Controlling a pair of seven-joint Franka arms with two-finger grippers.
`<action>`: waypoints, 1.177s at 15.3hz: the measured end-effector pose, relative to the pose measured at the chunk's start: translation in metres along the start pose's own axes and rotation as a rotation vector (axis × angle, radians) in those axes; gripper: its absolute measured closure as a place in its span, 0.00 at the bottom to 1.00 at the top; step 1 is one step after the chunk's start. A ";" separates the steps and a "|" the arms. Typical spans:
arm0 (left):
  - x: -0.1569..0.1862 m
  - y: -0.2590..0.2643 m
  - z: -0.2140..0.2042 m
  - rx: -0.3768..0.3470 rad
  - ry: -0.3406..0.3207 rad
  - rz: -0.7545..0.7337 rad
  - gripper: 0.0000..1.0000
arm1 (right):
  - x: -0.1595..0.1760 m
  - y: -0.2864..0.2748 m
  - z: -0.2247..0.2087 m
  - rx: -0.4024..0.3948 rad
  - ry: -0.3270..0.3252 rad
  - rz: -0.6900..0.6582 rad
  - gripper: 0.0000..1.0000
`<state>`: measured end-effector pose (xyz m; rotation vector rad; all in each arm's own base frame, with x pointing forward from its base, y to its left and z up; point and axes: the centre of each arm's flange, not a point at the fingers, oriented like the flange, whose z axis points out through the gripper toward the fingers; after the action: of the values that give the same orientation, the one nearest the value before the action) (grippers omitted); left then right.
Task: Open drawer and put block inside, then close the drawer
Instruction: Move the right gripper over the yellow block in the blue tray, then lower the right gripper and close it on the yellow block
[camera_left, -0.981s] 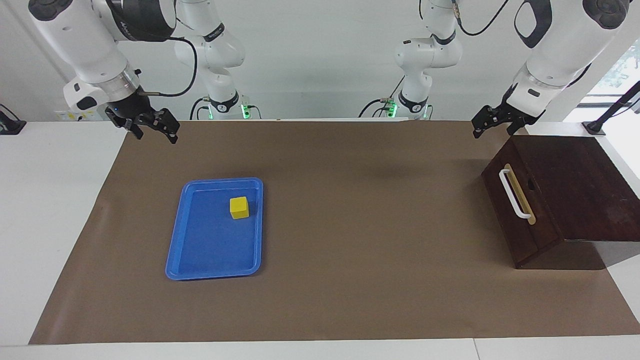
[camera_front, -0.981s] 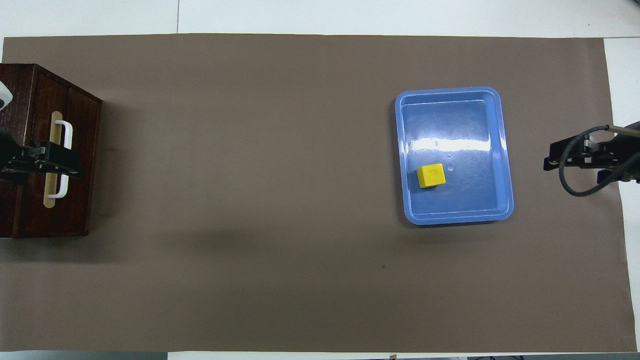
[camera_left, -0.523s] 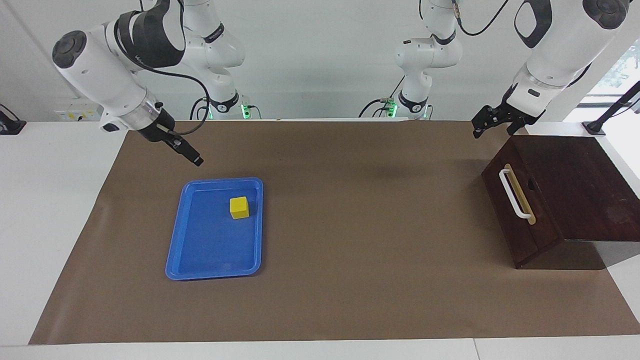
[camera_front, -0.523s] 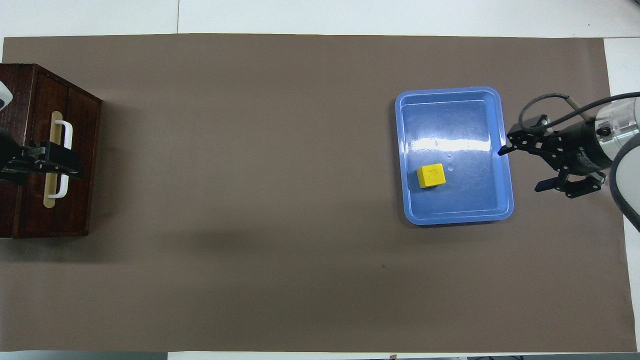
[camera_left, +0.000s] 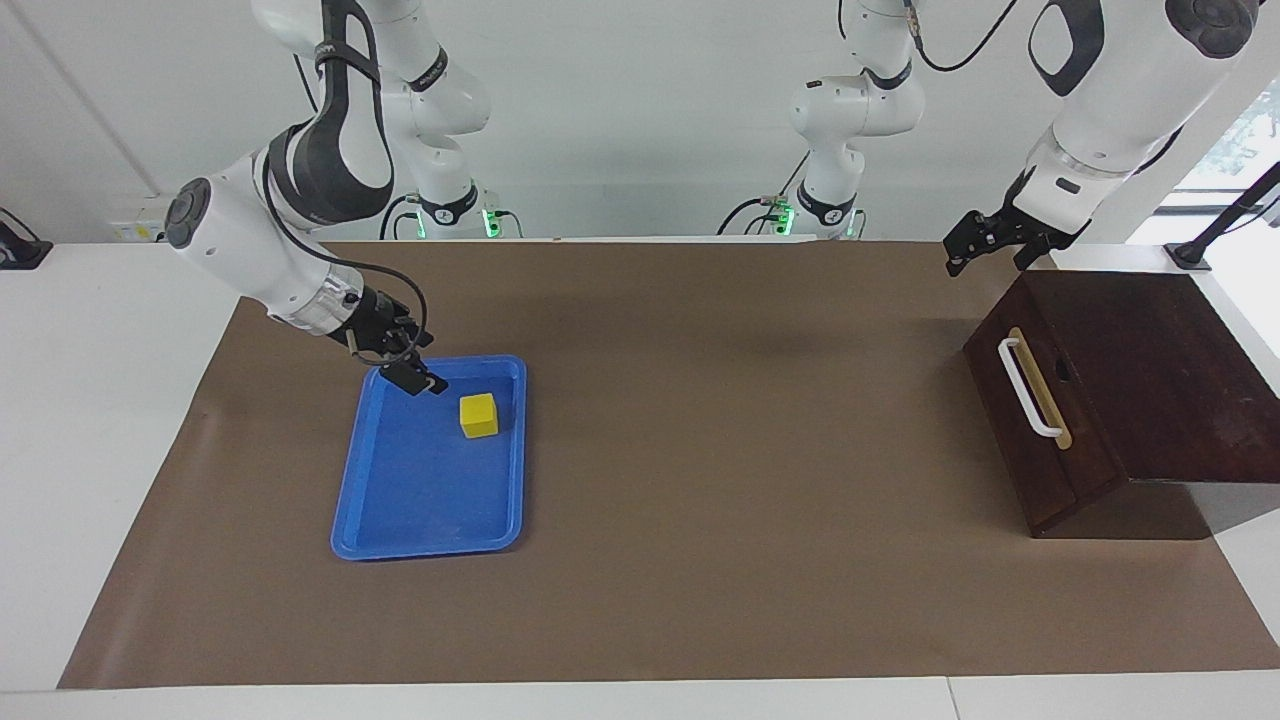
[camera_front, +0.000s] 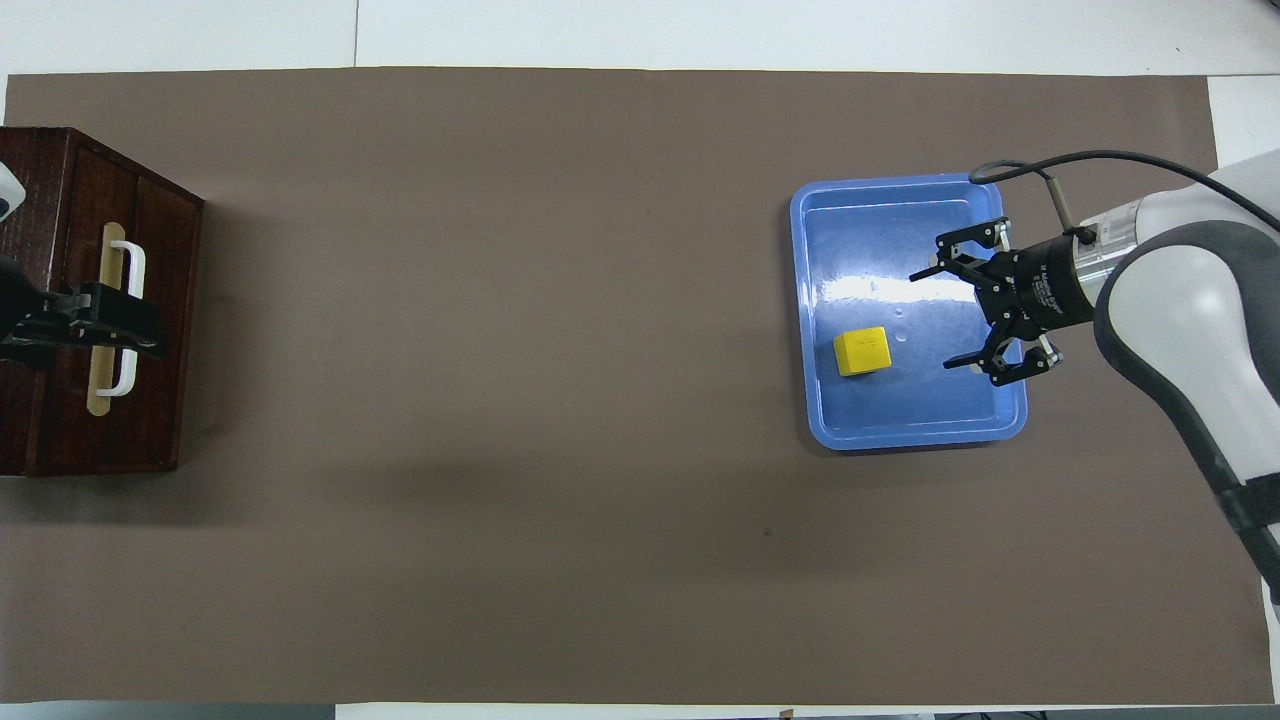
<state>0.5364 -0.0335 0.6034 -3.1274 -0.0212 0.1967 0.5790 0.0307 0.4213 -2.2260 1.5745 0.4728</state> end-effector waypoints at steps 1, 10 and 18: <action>0.000 0.000 0.000 0.000 0.000 0.000 0.00 | 0.005 0.002 0.008 0.009 -0.014 0.025 0.00; 0.000 0.000 0.000 0.000 0.000 0.000 0.00 | 0.065 0.011 0.084 -0.026 -0.155 0.176 0.00; 0.000 0.000 0.000 0.000 0.000 0.000 0.00 | 0.076 0.019 0.102 -0.077 -0.209 0.096 0.00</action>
<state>0.5364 -0.0334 0.6034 -3.1274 -0.0212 0.1967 0.5795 0.0113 0.2938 -2.0849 1.5805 0.7791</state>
